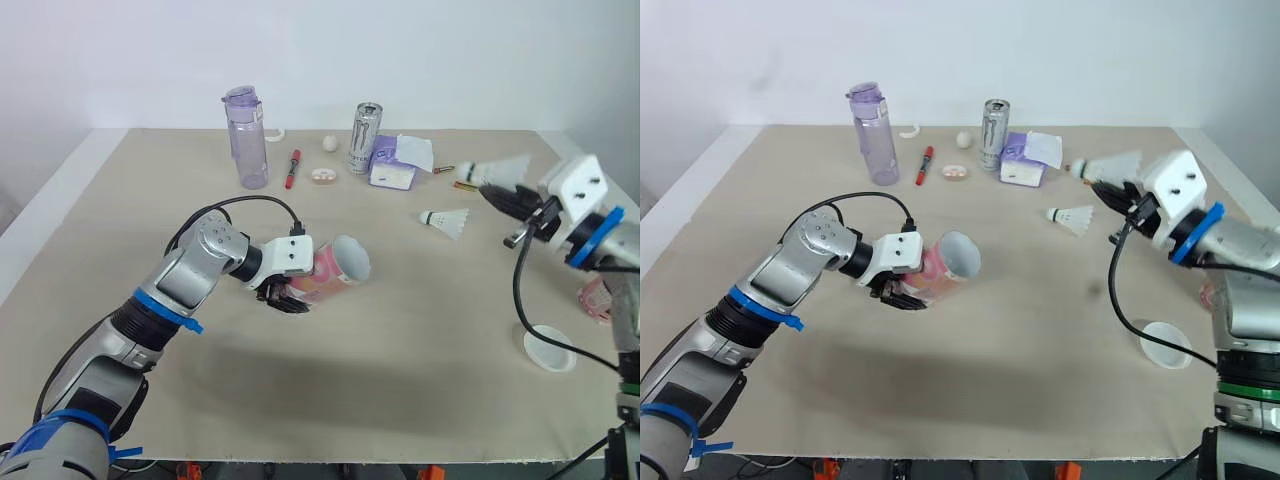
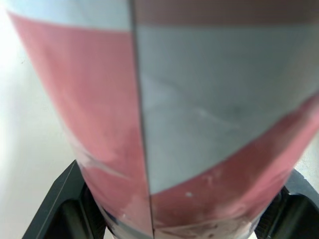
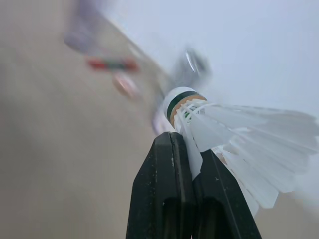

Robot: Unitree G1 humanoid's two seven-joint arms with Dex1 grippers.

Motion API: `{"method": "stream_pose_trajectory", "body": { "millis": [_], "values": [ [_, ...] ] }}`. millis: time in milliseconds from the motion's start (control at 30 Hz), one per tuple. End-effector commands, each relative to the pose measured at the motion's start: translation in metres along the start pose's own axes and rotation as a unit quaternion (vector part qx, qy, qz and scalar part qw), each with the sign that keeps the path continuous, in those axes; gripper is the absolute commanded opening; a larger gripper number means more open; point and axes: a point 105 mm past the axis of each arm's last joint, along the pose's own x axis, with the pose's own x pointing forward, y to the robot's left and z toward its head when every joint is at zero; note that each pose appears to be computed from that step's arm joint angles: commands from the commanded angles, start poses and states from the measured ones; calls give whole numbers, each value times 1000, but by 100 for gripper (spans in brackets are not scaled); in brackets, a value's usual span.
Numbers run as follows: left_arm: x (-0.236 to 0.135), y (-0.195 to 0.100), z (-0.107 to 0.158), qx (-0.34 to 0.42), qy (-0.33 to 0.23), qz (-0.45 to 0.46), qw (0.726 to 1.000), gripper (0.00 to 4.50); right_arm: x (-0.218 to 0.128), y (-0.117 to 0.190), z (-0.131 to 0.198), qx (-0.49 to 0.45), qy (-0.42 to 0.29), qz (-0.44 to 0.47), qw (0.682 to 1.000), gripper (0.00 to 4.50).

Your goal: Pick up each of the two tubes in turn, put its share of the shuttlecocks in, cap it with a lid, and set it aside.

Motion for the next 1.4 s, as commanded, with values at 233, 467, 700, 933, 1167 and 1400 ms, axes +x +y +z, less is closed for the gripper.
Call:
{"method": "stream_pose_trajectory", "body": {
  "millis": [233, 467, 700, 933, 1167, 1400],
  "values": [
    [4, 0, 0, -2, 1, -8, 1000, 315, 14, 71, 56, -105, -69, 206, 970, 15],
    [5, 0, 0, -4, 1, -4, 1000, 315, 24, 88, 57, -130, -79, 238, 959, 15],
    [5, 0, 1, -5, -1, -2, 1000, 315, 32, 100, 49, -149, -75, 259, 951, 15],
    [6, -1, 0, -7, -1, -3, 1000, 315, 34, 95, 58, -114, -100, 244, 958, 265],
    [5, 0, 1, -7, -2, -2, 1000, 315, 27, 39, 41, 98, -112, 89, 985, 446],
    [6, -1, 2, -7, -2, -2, 1000, 315, -4, -7, -86, 300, 30, -134, 944, 446]
  ]
}}
